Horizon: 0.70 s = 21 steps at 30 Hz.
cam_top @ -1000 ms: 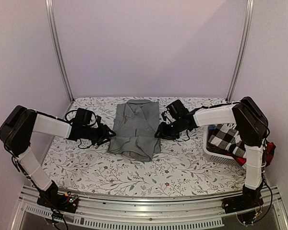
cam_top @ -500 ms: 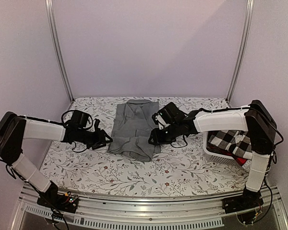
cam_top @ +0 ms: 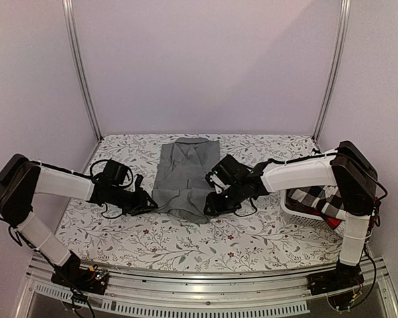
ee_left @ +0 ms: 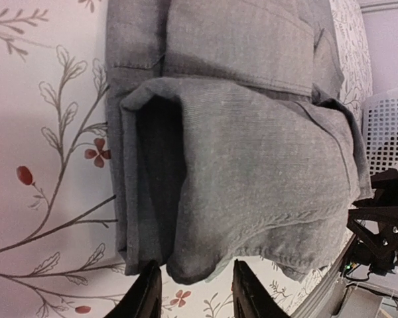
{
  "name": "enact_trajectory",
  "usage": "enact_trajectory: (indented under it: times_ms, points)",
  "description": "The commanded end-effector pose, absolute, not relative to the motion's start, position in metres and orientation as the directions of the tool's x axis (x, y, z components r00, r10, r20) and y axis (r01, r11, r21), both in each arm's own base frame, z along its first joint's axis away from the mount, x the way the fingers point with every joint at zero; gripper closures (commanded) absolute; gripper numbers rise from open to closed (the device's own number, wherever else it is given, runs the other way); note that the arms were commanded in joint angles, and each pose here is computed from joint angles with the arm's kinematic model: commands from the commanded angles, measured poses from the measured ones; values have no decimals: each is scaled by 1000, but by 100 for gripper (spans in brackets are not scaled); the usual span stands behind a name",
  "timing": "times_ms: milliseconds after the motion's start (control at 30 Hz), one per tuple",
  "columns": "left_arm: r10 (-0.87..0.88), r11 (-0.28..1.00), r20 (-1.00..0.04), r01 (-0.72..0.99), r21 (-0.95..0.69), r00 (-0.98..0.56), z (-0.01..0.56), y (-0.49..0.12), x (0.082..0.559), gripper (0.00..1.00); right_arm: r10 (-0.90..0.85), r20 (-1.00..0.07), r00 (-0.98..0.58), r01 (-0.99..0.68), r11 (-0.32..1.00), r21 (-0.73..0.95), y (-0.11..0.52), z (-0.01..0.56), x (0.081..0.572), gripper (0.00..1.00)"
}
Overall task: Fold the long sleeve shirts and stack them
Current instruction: Adjust the 2/3-rectangle-folded shirt at the center of the board.
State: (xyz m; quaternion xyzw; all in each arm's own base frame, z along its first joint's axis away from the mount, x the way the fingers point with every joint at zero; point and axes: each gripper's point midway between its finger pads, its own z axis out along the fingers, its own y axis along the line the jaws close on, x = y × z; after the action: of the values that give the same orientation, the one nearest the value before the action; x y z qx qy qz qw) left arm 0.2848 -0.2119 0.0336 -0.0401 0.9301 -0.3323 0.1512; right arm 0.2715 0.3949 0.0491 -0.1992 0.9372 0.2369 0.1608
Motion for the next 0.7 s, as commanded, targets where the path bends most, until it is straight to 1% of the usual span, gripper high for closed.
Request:
enact_trajectory:
  times_ms: [0,133,267,400,567,667]
  points:
    - [-159,779,-258,40,-625,-953,31,-217,286,68,-314,-341,-886,-436,813,385,395,31,261,59]
    - [-156,776,-263,47,-630,-952,34,-220,288,74,-323,-331,-887,-441,804,399,400,28,258,59]
    - [-158,773,-265,48,-633,-951,36,-221,290,82,-341,-319,-884,-453,793,408,406,22,256,61]
    - [-156,762,-268,57,-645,-951,41,-224,289,92,-343,-317,-884,-453,795,403,407,22,256,71]
    - [-154,754,-284,73,-653,-946,55,-226,293,96,-317,-374,-871,-455,807,376,407,47,269,89]
    - [-154,751,-300,86,-654,-941,66,-228,298,98,-297,-412,-862,-456,809,372,408,66,280,95]
